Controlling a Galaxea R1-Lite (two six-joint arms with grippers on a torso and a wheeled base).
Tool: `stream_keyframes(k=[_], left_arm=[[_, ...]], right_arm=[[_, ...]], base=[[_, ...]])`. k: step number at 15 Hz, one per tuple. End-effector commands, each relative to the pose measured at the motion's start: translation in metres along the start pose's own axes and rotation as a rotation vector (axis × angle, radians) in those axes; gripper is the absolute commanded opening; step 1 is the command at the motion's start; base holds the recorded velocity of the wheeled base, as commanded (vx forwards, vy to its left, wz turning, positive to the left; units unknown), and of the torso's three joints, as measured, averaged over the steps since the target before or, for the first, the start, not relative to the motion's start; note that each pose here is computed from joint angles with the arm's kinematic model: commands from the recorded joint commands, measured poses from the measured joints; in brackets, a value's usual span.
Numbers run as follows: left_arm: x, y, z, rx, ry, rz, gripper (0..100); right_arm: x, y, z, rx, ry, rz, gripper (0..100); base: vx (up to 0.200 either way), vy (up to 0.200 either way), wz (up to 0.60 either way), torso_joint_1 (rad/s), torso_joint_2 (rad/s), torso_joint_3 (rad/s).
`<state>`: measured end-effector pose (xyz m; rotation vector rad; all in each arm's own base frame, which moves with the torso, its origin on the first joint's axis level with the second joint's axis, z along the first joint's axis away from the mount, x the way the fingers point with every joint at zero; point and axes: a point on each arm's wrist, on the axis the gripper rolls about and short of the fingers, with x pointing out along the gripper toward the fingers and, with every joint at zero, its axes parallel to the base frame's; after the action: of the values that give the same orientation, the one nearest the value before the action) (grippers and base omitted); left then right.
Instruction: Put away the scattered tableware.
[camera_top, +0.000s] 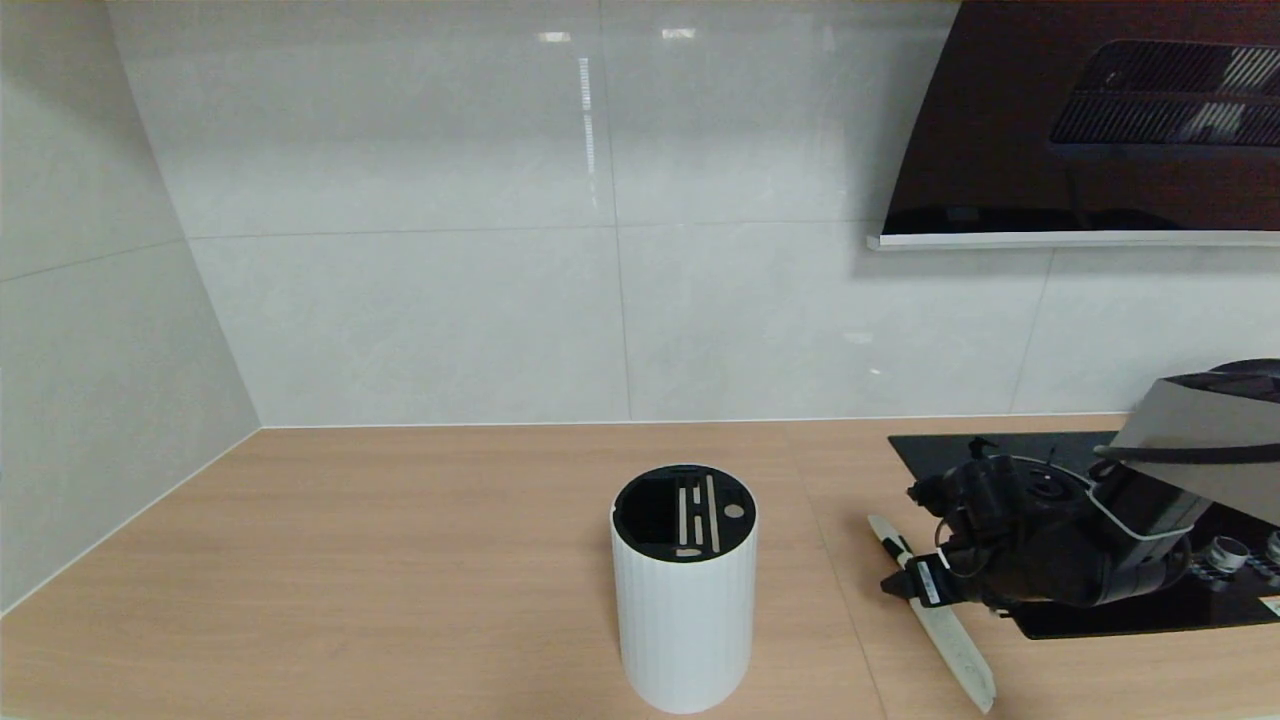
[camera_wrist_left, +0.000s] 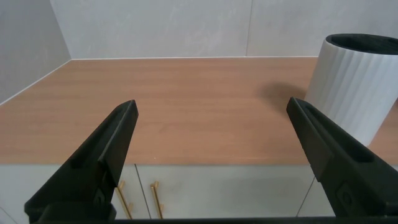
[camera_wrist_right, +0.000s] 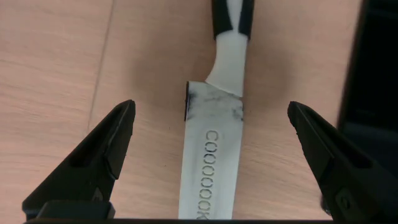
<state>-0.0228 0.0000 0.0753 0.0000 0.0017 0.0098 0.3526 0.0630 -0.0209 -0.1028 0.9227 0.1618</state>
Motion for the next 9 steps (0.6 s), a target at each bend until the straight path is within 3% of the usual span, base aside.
stream_keyframes(k=[1,9], left_arm=[[0.000,0.000,0.000,0.000,0.000,0.001,100],[0.000,0.000,0.000,0.000,0.000,0.001,100]], right_arm=[[0.006,0.000,-0.003,-0.001,0.016,-0.007,100],[0.020,0.000,-0.005,0.000,-0.014,-0.036,100]], base=[[0.000,0.000,0.00,0.000,0.00,0.000],[0.000,0.000,0.00,0.000,0.00,0.000]])
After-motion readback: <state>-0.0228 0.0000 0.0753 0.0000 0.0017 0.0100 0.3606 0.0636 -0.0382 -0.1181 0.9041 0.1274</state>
